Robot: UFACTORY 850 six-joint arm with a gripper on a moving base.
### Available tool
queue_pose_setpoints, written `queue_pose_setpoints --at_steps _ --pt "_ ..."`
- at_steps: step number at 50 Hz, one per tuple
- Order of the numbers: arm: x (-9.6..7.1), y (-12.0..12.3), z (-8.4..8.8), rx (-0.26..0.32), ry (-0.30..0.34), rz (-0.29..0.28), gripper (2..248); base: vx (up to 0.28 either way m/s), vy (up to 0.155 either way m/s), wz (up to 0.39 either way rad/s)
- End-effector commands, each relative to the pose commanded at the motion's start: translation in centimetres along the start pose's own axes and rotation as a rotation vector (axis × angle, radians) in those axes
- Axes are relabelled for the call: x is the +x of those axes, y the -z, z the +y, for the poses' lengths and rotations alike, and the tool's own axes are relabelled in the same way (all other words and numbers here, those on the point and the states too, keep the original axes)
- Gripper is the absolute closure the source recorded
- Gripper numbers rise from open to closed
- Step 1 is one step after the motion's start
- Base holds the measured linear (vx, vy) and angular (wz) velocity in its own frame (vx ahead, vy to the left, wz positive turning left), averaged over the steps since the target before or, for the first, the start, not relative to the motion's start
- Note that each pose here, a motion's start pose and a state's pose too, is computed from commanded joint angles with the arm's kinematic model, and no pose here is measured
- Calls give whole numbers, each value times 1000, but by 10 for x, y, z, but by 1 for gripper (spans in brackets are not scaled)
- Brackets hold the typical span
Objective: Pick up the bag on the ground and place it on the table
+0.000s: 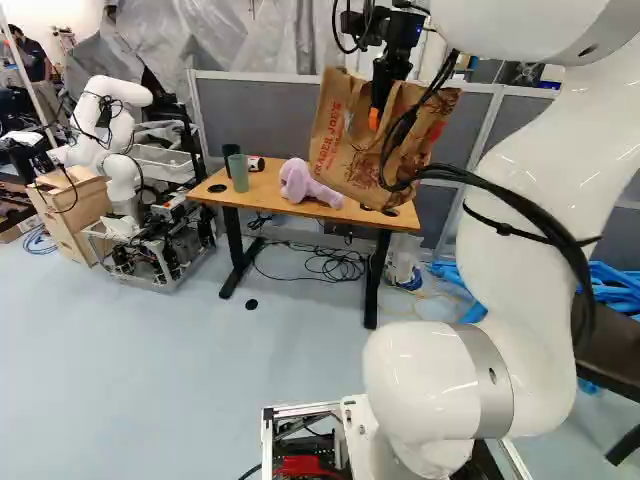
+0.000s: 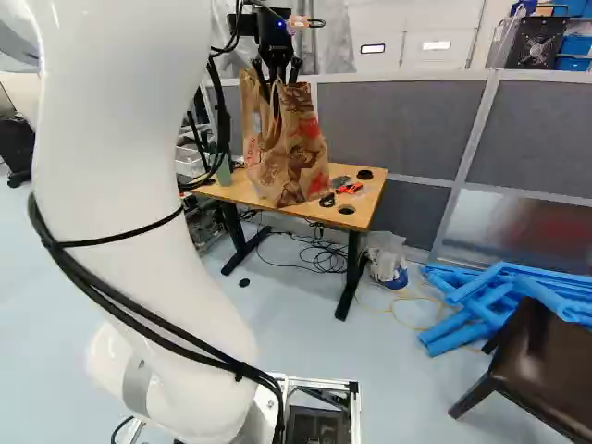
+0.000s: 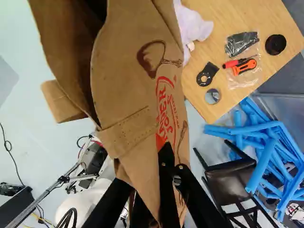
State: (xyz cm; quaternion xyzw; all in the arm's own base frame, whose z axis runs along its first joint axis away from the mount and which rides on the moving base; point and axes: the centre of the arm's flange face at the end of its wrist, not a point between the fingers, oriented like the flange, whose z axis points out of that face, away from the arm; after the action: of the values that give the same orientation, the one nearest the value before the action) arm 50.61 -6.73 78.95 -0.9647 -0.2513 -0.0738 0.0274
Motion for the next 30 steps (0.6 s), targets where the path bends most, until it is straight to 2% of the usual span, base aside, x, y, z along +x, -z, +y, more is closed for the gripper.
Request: queue_pose_setpoints --at_steps 30 --pt "0 0 0 0 0 0 228 165 -8 -4"
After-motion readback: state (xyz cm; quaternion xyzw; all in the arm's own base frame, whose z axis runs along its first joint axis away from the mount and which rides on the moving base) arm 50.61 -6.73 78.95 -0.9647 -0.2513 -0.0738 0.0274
